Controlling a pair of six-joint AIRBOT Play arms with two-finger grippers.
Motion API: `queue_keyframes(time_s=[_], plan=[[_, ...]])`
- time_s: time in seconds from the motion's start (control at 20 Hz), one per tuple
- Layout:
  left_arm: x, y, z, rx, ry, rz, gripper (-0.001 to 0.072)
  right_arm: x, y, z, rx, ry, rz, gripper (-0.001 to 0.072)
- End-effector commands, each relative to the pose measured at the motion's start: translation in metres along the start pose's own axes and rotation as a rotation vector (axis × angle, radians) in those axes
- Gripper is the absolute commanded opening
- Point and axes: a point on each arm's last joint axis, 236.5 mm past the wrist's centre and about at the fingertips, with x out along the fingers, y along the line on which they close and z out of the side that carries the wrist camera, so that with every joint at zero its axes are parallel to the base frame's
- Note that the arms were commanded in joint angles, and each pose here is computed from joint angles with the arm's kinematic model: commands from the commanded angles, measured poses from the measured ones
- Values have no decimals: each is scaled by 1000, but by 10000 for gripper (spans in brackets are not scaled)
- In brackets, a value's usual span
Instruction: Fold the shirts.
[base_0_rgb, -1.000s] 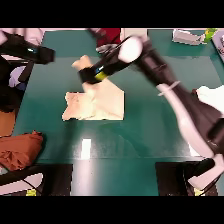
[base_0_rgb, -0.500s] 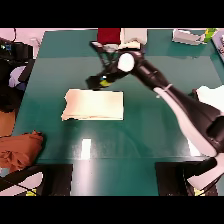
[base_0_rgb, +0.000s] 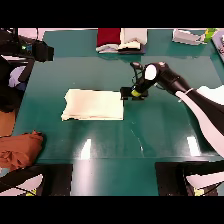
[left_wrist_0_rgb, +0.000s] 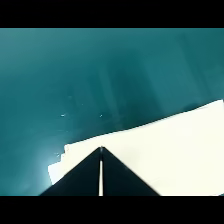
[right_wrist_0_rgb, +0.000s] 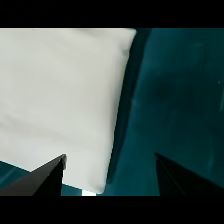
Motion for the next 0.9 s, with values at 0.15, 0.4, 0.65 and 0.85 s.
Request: queue_keyframes(time_s=[0.15, 0.4, 0.65, 0.85], plan=[[1, -7, -6, 20, 24, -13, 24, 65, 15, -15, 175, 89, 60, 584], [1, -7, -8, 25, 35, -15, 24, 76, 40, 3, 129, 4, 100, 337], [0, -22, -9, 3, 39, -75, 23, 41, 46, 42, -14, -118, 59, 21], [-2, -39, -7, -23, 32, -149, 23, -63, -13, 97, -42, -275, -64, 21]])
